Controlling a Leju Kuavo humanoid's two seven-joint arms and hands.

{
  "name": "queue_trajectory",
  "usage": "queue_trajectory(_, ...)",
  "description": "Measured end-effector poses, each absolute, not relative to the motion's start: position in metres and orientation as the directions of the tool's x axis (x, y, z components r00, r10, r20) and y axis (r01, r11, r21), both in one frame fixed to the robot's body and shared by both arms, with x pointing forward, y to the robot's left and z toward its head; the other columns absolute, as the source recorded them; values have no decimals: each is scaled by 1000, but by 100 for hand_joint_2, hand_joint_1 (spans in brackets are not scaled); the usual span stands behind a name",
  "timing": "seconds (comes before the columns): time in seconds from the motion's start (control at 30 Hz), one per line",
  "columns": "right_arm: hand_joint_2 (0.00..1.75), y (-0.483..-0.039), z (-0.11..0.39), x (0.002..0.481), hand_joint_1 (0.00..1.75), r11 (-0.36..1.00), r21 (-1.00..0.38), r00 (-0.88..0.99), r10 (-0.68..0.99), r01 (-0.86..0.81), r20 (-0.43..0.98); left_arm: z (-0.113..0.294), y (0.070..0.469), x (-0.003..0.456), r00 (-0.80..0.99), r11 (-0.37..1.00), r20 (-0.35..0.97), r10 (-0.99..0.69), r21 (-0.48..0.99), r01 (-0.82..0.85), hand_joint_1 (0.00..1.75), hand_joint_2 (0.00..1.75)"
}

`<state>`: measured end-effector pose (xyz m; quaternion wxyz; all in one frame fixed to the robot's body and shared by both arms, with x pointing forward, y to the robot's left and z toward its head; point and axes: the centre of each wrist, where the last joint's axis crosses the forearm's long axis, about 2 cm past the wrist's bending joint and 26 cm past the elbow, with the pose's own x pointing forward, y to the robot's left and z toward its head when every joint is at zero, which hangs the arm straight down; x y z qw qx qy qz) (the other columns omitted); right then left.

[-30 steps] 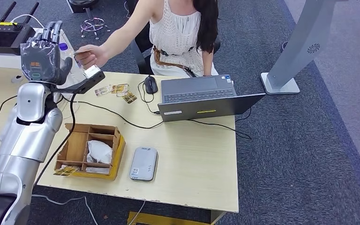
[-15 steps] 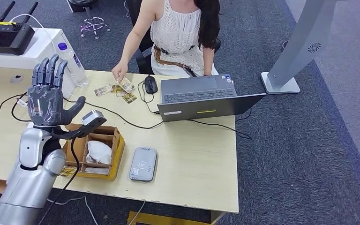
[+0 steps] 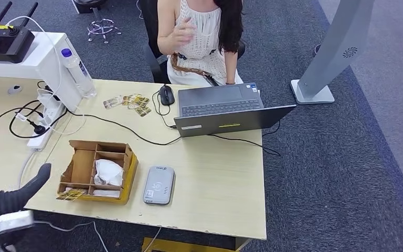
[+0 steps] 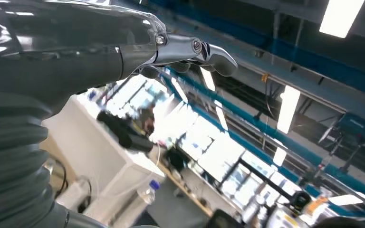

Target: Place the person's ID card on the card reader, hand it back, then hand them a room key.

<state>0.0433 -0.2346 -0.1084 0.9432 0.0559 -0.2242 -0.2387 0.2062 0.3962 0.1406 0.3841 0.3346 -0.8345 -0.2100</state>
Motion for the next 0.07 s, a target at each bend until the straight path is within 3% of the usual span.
queue_trajectory(0.07,175,-235,-108,43,0,874,214,777,-485,435,401,145,407,192,-510,750,554,-659,542,-380,0,175)
